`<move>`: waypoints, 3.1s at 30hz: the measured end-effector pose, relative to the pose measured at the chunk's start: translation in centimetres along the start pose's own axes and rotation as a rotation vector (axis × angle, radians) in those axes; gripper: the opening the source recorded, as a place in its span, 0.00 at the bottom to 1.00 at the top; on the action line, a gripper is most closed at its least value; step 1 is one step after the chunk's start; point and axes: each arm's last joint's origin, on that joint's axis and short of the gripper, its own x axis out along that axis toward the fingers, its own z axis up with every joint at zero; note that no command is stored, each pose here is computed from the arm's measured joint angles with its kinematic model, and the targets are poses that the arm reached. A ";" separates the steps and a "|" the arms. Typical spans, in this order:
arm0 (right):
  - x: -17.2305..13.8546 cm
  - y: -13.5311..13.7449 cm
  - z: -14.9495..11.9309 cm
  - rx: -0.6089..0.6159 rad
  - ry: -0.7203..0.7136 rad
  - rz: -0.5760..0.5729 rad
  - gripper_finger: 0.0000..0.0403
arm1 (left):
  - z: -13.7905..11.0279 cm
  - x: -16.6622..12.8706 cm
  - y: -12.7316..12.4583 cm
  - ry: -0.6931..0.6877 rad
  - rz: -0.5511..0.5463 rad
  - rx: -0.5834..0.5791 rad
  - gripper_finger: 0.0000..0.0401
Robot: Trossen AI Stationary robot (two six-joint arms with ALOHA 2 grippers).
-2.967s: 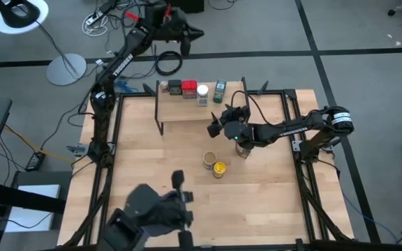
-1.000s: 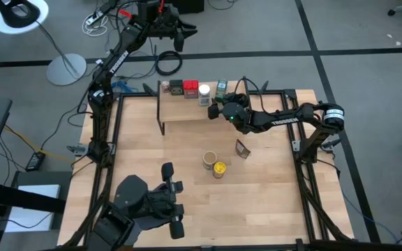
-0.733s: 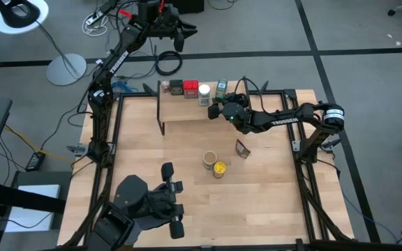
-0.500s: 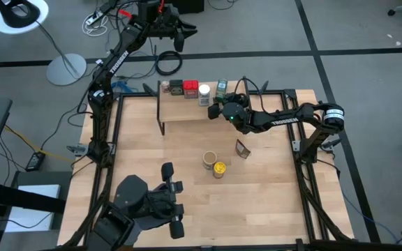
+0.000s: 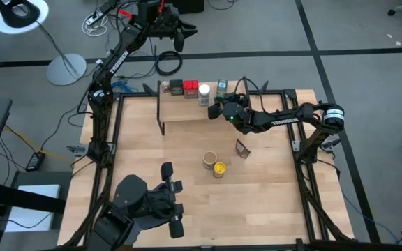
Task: Shelf spices
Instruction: Put the green seasoning bottle on the shelf
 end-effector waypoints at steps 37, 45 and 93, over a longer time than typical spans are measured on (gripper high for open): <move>-0.2 0.2 -0.1 0.022 0.003 0.009 0.81 | -1.8 1.1 1.0 0.048 0.023 0.029 0.25; 0.4 -0.2 0.1 0.029 0.021 0.027 0.77 | -1.8 1.1 1.0 0.047 0.025 0.028 0.25; 0.1 0.1 -0.1 0.016 0.046 0.085 0.60 | -3.6 1.6 1.0 0.123 -0.012 0.012 0.25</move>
